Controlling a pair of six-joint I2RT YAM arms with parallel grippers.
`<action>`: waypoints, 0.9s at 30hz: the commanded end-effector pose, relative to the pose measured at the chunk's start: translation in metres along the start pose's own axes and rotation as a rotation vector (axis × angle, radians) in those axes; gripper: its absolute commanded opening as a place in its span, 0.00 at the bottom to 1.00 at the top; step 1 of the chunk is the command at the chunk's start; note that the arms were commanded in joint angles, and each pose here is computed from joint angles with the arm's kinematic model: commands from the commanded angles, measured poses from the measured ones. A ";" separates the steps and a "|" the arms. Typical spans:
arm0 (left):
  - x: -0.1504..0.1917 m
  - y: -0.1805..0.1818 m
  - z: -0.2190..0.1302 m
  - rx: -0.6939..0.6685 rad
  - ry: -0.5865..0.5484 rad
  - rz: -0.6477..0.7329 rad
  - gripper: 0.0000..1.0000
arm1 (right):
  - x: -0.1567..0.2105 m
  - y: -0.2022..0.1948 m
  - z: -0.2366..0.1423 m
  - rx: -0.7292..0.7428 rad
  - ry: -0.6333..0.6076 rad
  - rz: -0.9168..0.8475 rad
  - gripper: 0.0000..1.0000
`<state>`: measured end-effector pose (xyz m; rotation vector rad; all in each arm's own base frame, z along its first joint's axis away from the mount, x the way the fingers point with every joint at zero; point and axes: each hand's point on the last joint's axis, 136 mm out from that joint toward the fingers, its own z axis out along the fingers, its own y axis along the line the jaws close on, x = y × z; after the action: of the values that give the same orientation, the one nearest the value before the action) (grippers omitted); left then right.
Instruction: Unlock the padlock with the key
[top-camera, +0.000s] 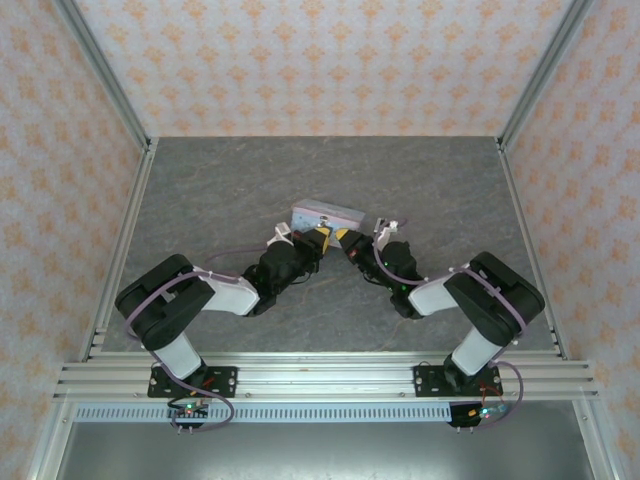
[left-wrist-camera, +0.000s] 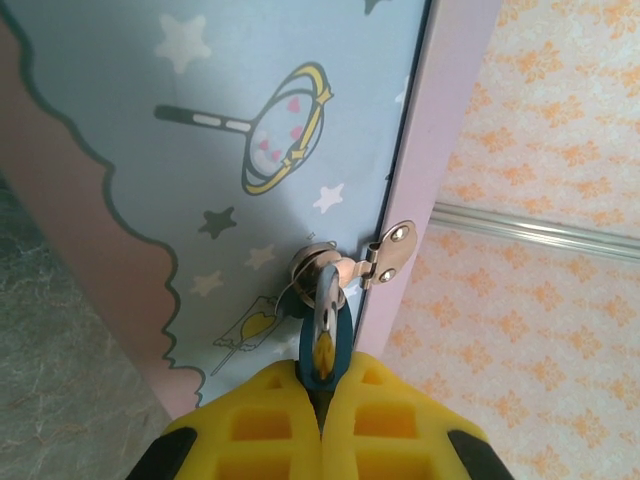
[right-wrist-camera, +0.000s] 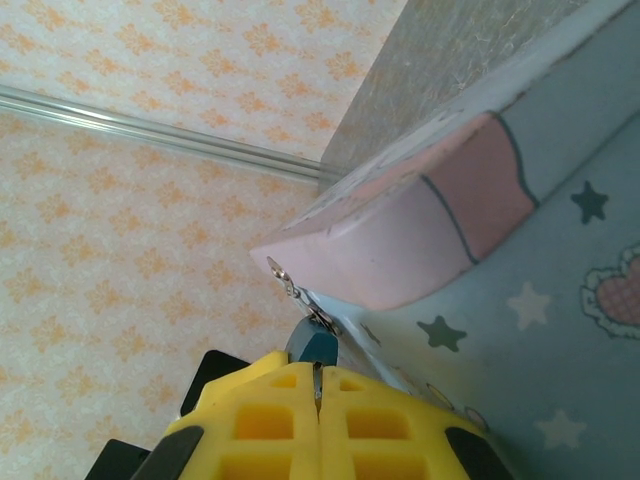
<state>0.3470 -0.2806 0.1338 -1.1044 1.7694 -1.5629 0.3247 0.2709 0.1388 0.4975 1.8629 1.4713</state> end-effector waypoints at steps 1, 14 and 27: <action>0.042 -0.021 -0.004 0.080 0.165 -0.011 0.00 | 0.005 0.016 0.010 -0.045 0.043 -0.026 0.00; 0.047 -0.030 -0.010 0.103 0.196 0.007 0.00 | -0.004 -0.002 0.006 -0.006 0.120 -0.097 0.00; 0.055 -0.032 -0.005 0.101 0.219 0.016 0.00 | 0.016 0.024 0.025 -0.092 0.194 -0.005 0.00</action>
<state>0.3427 -0.2833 0.1290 -1.0979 1.7972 -1.5635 0.3326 0.2766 0.1302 0.3854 1.9700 1.5196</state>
